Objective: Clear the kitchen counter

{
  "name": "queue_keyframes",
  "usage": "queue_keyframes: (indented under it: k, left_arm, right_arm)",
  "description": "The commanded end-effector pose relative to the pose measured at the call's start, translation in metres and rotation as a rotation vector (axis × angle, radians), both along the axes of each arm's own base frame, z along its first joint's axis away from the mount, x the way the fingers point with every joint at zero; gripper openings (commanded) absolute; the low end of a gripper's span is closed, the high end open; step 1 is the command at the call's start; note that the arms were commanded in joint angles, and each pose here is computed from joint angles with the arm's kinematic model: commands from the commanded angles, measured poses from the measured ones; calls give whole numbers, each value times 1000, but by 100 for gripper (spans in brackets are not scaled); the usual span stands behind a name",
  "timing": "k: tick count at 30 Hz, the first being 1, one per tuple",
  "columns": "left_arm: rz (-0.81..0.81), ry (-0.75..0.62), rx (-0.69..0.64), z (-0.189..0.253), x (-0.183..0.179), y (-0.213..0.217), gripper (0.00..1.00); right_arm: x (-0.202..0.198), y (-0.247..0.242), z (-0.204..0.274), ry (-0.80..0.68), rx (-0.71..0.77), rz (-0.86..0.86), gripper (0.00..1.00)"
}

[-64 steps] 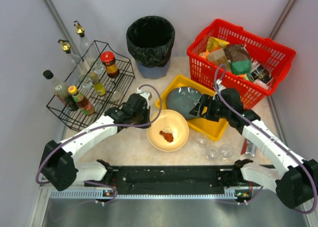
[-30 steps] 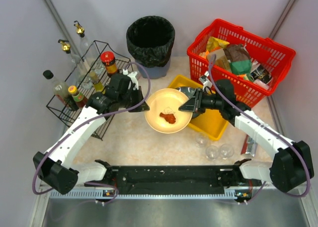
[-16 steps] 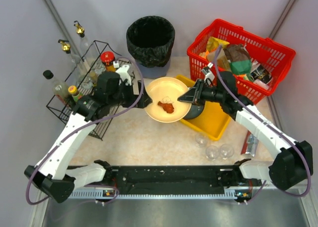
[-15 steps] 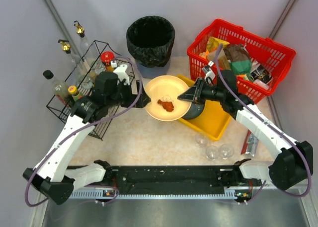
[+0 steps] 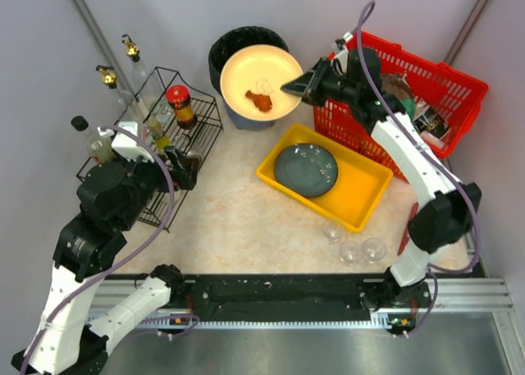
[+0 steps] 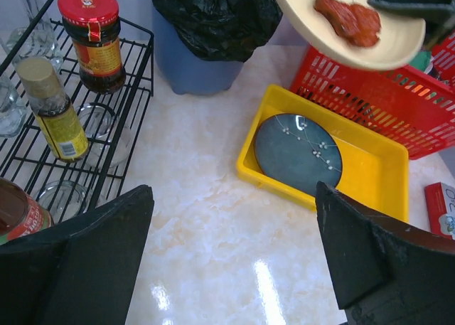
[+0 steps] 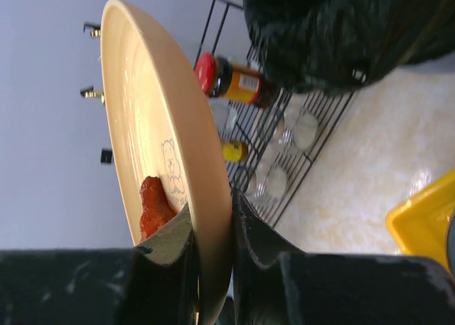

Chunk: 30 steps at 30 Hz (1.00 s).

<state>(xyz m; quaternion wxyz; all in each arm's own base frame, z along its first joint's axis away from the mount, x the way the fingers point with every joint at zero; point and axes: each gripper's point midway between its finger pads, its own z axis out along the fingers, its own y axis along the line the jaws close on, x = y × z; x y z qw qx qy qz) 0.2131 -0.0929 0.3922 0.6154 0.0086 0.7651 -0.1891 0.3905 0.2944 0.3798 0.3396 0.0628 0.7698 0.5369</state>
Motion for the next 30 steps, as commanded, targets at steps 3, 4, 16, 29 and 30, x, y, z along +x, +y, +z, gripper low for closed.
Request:
queue_keyframes:
  k: [3,4,16,29,30]
  left_arm:
    - [-31,-1,3,-1,1,-6,99]
    - [-38,-1,-1,-1,0,-7,98]
    - [4,-3,-6,-1,17,-8,98]
    - [84,88,33,-37,38,-6,98]
    - [82,91,34,-38,39,-7,98]
  right_arm:
    - [75,-3,54,-95,82,-162,0]
    - [85,-3,61,-113,90,-182,0]
    - [187,-49,55,-251,43,-616,0]
    - [219,-60,72,-536,-103,-817,0]
    - [217,-58,78,-580,-122,-816,0]
